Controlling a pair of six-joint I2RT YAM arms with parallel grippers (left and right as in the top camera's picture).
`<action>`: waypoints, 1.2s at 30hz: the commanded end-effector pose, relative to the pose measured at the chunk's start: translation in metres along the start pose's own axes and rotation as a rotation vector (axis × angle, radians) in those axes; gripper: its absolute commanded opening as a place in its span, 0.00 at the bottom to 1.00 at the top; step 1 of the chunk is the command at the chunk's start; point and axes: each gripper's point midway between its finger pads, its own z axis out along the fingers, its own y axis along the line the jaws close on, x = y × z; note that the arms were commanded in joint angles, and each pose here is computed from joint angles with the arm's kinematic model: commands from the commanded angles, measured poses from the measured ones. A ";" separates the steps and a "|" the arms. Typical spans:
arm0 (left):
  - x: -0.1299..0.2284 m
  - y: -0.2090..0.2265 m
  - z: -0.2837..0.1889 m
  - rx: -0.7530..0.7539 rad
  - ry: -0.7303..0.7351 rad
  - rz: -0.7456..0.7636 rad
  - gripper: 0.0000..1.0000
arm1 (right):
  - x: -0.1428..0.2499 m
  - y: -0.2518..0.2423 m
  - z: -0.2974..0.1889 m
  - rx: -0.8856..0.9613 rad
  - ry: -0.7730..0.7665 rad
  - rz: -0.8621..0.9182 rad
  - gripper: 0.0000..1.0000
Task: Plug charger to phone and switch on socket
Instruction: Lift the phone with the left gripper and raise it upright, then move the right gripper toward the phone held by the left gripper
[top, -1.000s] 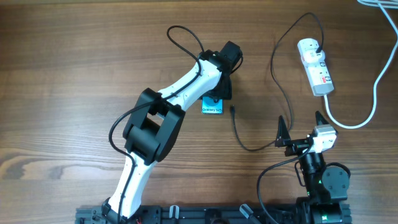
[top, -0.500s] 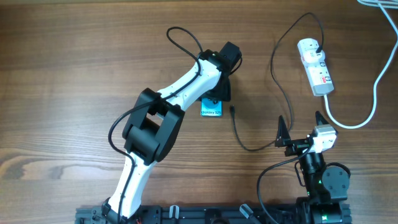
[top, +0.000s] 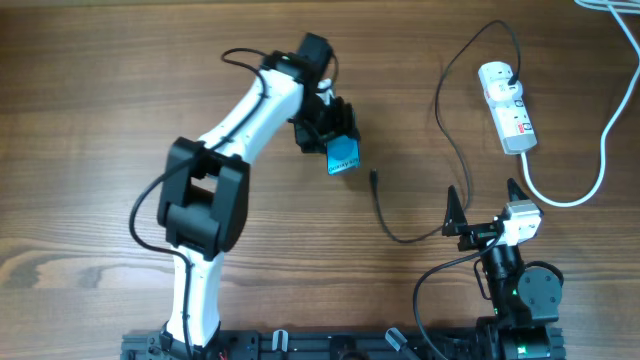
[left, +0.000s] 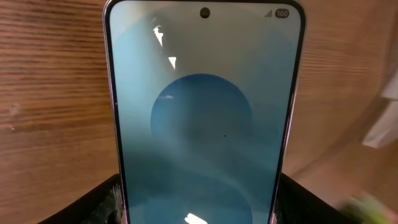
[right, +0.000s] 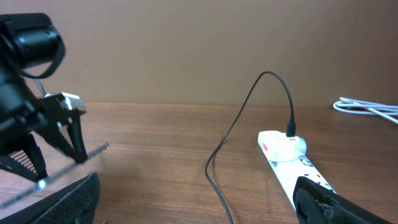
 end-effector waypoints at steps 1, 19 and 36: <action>0.011 -0.033 -0.040 0.317 0.125 -0.038 0.68 | -0.001 -0.001 0.000 0.011 -0.006 0.006 1.00; -0.035 0.000 -0.148 0.797 0.215 -0.326 0.67 | -0.002 -0.001 0.000 0.010 -0.009 0.008 1.00; -0.037 0.002 -0.161 0.843 0.287 -0.462 0.68 | -0.137 0.050 -0.047 -0.644 -0.223 1.432 1.00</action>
